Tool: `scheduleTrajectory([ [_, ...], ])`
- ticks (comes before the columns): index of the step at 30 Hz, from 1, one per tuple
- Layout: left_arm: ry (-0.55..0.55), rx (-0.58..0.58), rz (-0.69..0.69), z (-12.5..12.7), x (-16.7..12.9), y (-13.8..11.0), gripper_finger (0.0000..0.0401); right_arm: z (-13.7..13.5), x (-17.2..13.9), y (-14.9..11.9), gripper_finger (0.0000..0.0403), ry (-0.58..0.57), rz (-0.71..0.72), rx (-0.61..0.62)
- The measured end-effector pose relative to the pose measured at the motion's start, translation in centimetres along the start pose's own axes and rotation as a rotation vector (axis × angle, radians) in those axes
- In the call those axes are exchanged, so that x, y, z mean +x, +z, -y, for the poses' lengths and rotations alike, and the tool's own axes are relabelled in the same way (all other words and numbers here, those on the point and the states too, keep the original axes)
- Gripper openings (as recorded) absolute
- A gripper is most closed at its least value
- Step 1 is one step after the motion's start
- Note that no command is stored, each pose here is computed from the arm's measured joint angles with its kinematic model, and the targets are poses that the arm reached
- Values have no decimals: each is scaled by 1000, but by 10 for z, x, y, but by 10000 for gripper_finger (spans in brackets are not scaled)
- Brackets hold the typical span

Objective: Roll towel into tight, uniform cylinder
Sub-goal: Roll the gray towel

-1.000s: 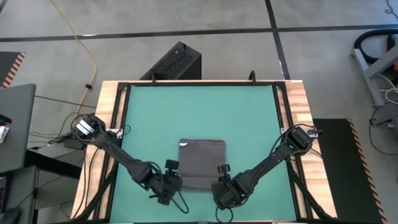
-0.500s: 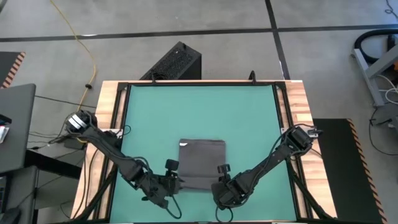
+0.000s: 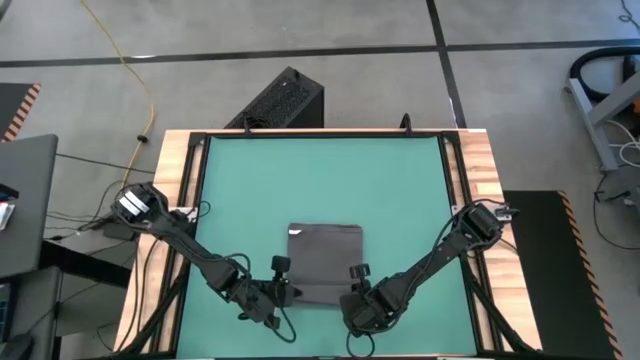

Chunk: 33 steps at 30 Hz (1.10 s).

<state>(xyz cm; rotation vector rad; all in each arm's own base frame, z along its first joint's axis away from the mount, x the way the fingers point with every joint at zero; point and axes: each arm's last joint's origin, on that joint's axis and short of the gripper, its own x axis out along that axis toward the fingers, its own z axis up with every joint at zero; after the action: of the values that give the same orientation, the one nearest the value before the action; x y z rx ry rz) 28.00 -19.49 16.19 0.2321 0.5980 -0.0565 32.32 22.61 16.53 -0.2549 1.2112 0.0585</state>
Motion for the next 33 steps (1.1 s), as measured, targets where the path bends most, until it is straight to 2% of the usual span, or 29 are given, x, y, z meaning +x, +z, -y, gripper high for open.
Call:
scheduleTrajectory([
  [7,-2,-30,1,2,6,-9,1,0,0,0,104,1,1,0],
  [14,-28,-36,1,17,35,-30,1,0,0,0,104,1,2,1],
  [20,-28,-51,-7,19,38,-31,2,0,-2,1,110,17,-9,-49],
  [24,-28,-52,-9,19,38,-31,2,-3,-19,14,137,60,26,-93],
  [27,-30,-51,-11,19,38,-31,2,-5,-39,22,162,32,35,-151],
  [33,-30,-44,-17,19,38,-32,2,-15,-66,18,211,-6,-29,-308],
])
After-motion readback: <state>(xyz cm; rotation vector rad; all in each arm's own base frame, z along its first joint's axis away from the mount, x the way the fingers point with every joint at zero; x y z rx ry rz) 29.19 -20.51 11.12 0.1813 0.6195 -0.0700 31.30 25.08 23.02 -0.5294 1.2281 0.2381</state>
